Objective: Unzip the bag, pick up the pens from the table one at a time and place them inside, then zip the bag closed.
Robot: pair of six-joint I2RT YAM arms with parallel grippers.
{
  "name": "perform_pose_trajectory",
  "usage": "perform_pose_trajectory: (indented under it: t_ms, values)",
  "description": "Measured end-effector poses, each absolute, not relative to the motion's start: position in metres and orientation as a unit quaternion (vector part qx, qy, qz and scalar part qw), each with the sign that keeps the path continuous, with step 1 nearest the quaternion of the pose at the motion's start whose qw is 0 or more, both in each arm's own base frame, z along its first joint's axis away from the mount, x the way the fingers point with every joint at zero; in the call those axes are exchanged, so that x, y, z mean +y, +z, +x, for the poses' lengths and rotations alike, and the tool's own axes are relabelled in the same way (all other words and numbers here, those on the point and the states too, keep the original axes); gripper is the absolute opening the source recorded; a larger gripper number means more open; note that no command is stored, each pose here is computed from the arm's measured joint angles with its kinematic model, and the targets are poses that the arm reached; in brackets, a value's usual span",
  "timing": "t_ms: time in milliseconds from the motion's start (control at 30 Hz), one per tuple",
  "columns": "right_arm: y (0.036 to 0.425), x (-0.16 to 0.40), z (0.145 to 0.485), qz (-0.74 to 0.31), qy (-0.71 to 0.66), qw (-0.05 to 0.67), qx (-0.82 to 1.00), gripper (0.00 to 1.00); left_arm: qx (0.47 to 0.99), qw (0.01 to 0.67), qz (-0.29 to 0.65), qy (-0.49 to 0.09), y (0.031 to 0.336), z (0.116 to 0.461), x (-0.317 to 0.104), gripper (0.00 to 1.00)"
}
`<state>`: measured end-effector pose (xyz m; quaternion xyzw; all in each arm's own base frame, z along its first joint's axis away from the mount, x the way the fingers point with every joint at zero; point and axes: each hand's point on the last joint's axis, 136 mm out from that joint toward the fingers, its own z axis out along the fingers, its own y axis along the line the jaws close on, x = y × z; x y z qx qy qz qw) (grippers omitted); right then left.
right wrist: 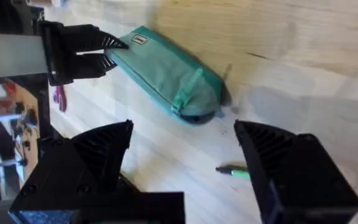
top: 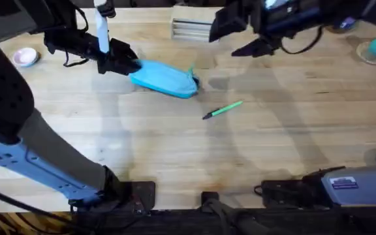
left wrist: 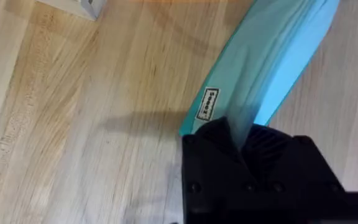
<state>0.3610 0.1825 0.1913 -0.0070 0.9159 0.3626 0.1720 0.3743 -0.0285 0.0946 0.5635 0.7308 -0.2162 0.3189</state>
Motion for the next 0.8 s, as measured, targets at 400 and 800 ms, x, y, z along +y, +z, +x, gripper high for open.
perform_pose_trajectory:
  t_ms: [400, 800]
  values:
    - [0.132, 0.249, 0.369, 0.014, 0.393, 0.091, 0.915, 0.995, 0.731, 0.319, 0.563, -0.216, 0.095, 0.374, -0.029, 0.041]
    - [0.127, 0.273, 0.364, -0.016, 0.397, 0.094, 0.913, 0.996, 0.731, 0.319, 0.563, -0.216, 0.095, 0.374, -0.029, 0.041]
